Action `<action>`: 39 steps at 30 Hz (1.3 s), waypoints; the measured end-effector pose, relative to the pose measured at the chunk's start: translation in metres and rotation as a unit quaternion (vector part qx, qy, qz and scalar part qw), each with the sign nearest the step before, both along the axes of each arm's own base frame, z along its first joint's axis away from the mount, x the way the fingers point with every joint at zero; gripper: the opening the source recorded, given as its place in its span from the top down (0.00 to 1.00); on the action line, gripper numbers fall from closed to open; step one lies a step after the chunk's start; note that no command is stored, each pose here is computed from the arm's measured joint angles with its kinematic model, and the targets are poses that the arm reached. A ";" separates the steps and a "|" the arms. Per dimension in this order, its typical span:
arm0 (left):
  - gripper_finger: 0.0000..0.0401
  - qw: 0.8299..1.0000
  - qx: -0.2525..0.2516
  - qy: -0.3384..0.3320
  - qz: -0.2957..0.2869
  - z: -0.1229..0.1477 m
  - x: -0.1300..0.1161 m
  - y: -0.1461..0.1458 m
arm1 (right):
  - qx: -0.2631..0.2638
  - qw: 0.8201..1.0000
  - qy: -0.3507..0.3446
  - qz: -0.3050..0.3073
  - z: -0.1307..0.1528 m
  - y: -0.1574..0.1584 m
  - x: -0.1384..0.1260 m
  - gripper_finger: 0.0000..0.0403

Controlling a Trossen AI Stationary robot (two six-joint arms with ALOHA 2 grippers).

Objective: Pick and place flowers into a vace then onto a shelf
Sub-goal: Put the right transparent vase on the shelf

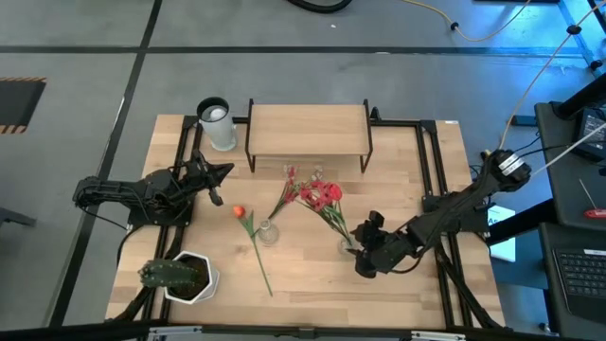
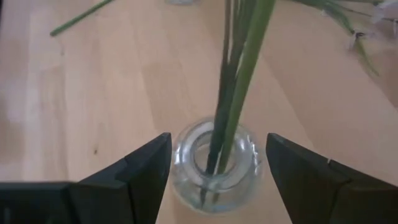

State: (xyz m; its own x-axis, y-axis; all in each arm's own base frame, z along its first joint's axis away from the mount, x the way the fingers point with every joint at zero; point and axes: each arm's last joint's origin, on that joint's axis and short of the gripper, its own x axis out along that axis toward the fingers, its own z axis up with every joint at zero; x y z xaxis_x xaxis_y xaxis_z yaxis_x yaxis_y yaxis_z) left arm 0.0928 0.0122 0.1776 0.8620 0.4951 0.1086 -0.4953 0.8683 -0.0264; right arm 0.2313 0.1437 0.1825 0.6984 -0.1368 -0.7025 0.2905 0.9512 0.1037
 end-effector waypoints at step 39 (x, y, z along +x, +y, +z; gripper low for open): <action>0.99 1.000 0.000 0.001 0.000 0.000 0.000 0.000 | -0.055 0.993 -0.080 -0.061 0.148 -0.063 0.021 0.61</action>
State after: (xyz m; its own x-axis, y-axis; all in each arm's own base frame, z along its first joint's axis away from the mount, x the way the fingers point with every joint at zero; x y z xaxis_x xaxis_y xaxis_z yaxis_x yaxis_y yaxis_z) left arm 0.0928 0.0122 0.1775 0.8622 0.4951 0.1070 -0.4954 0.8683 -0.0258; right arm 0.2519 0.0811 0.3306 0.7730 -0.2979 -0.5601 0.3931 0.9179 0.0544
